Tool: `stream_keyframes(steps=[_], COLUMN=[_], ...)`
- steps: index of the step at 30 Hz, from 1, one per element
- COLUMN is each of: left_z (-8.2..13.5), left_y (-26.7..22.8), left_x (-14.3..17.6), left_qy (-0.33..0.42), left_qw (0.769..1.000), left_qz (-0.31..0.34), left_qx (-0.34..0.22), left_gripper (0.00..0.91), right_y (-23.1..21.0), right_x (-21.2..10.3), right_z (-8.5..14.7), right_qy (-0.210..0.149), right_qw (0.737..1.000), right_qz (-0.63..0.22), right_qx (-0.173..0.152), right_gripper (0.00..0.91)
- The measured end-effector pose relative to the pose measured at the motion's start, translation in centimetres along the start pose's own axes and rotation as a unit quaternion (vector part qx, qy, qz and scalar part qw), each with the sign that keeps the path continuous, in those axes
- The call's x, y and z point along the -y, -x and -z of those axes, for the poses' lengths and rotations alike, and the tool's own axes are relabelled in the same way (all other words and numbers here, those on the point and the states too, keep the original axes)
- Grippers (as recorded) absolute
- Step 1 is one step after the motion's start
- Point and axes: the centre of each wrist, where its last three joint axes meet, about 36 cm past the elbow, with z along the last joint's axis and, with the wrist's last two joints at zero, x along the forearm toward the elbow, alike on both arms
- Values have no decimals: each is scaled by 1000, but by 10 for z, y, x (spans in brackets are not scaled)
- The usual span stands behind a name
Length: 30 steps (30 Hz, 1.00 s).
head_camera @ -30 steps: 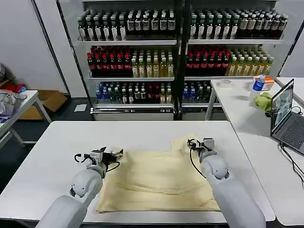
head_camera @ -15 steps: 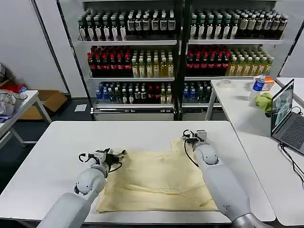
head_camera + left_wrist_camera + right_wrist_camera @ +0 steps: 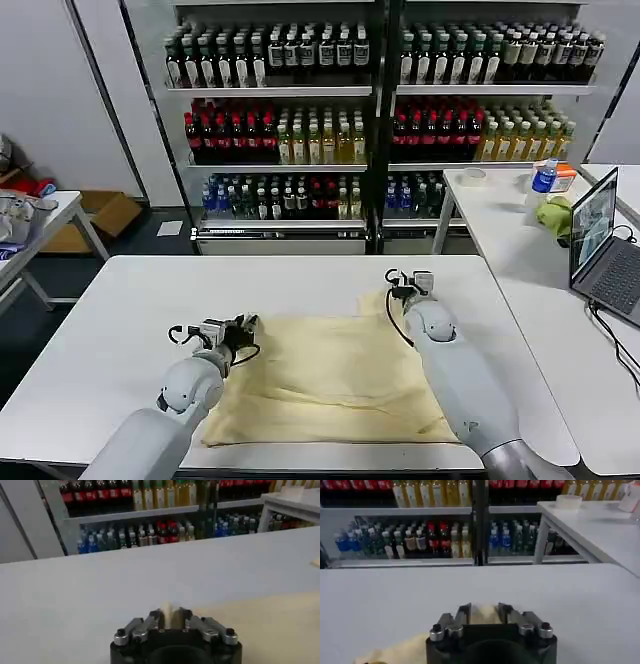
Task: Fold and organize the clothes.
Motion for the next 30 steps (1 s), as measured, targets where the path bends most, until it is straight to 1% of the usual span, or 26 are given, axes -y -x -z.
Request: stream_keyframes(steps=[1,8,13,18,23,30], left_z=[0,1,4,9,10,14], left_y=[0,-2,-5,-9,-15,-30], left_x=[0,-2,-4,-4,-4,-9], left_qy=[-1,-6,-16,-24,-22,-24], left_qw=[1000,1000,1000,999,999,999], left_qz=[-1,-3,-7,-10,-11,-16], left_qx=[0,4,12,22,25,29], left_gripper=[30,20,20,20,20,20], right_y=[-1,-6,-14,-28,-46,-79], right_x=[0,-2,-3,-3,1,11], right_z=[-1,-8,-9,-2,5,7], right_qy=[0,2,1,-2,-2,-1], right_qw=[1000,1000,999,996,993,990], right_qz=[-1,-1,2,9,15,21], right_qx=[2,23,51,86,113,142], right_gripper=[0,0,0,0,0,0])
